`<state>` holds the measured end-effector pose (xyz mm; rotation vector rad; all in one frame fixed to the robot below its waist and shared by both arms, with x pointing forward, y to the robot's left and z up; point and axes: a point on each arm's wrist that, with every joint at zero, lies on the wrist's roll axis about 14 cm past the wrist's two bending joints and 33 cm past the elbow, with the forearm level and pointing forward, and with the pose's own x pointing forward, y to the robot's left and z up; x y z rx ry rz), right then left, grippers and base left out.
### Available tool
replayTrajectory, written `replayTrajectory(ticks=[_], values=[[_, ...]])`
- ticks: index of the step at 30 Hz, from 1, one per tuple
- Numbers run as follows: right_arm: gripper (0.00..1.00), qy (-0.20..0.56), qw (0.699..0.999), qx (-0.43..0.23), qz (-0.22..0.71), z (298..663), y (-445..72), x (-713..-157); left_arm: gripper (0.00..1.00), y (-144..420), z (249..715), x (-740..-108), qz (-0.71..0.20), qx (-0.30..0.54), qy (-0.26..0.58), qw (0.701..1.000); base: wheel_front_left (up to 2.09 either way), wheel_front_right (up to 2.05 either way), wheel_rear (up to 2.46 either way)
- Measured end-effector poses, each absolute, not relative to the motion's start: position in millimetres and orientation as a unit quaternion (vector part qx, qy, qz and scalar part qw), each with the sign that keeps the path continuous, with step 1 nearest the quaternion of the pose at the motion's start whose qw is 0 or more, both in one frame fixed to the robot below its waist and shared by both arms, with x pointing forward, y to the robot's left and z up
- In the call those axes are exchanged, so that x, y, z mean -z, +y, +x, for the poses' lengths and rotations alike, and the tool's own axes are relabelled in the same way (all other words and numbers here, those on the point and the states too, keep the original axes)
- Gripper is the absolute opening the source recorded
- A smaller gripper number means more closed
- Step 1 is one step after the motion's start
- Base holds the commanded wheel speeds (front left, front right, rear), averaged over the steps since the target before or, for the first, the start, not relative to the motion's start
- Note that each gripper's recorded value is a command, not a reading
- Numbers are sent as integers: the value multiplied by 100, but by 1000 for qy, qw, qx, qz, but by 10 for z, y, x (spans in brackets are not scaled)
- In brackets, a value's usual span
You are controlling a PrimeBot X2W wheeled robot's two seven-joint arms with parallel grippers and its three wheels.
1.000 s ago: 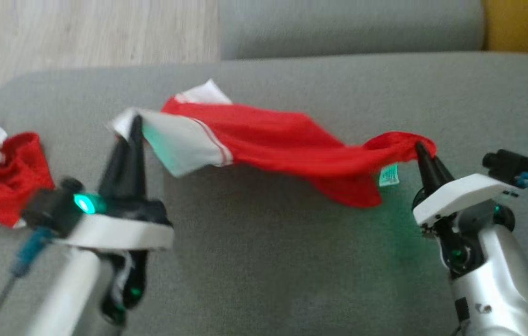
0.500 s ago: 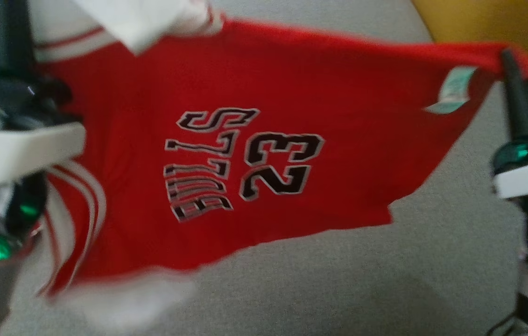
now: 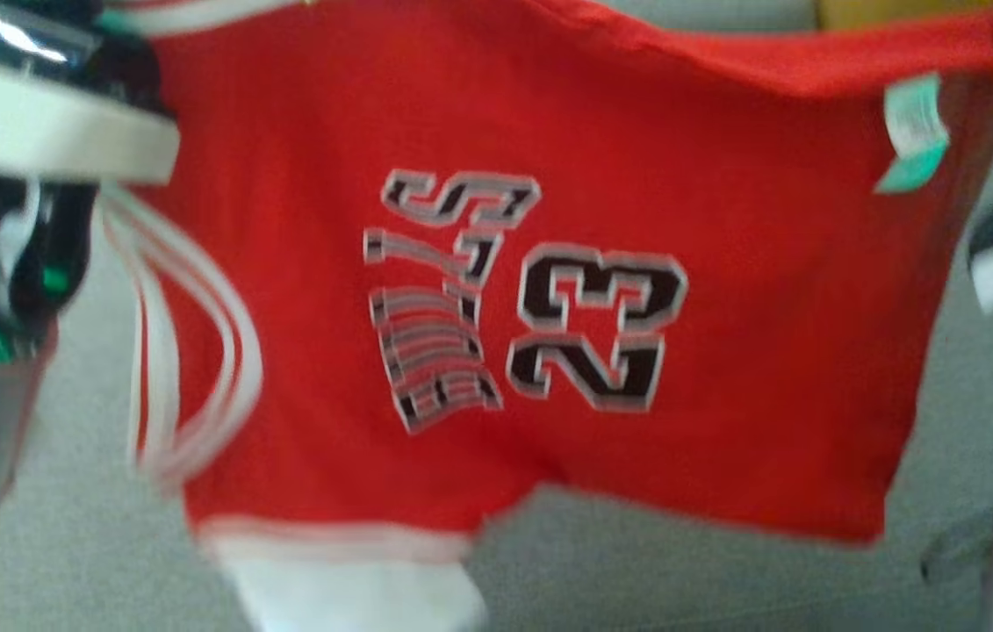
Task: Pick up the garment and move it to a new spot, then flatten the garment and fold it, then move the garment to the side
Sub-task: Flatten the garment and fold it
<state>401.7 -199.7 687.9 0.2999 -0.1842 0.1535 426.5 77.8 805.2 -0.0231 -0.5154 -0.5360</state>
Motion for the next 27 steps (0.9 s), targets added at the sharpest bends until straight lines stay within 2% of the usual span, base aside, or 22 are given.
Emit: replayTrajectory(ticks=[5, 10, 16, 20, 27], values=[[0, -73, 987, -72, 127, 4774, -1937, -6856, 0, 781, 5008, -7837, 28, 246, -213, 945, 0, 0, 0], [0, -104, 990, -33, 86, 5487, -2055, -7038, 0, 795, 5614, -8002, 107, 217, -244, 939, 0, 0, 0], [0, -111, 994, 1, 17, 6075, -2110, -7013, 0, 880, 6113, -8115, 101, 173, -269, 942, 0, 0, 0], [0, -77, 997, 9, 7, 6409, -2102, -6589, 0, 872, 6441, -7669, 89, 170, -238, 952, 0, 0, 0], [0, 25, 999, 4, 25, 6747, -1954, -5191, 0, 887, 6802, -6087, 47, 190, -118, 974, 0, 0, 0]])
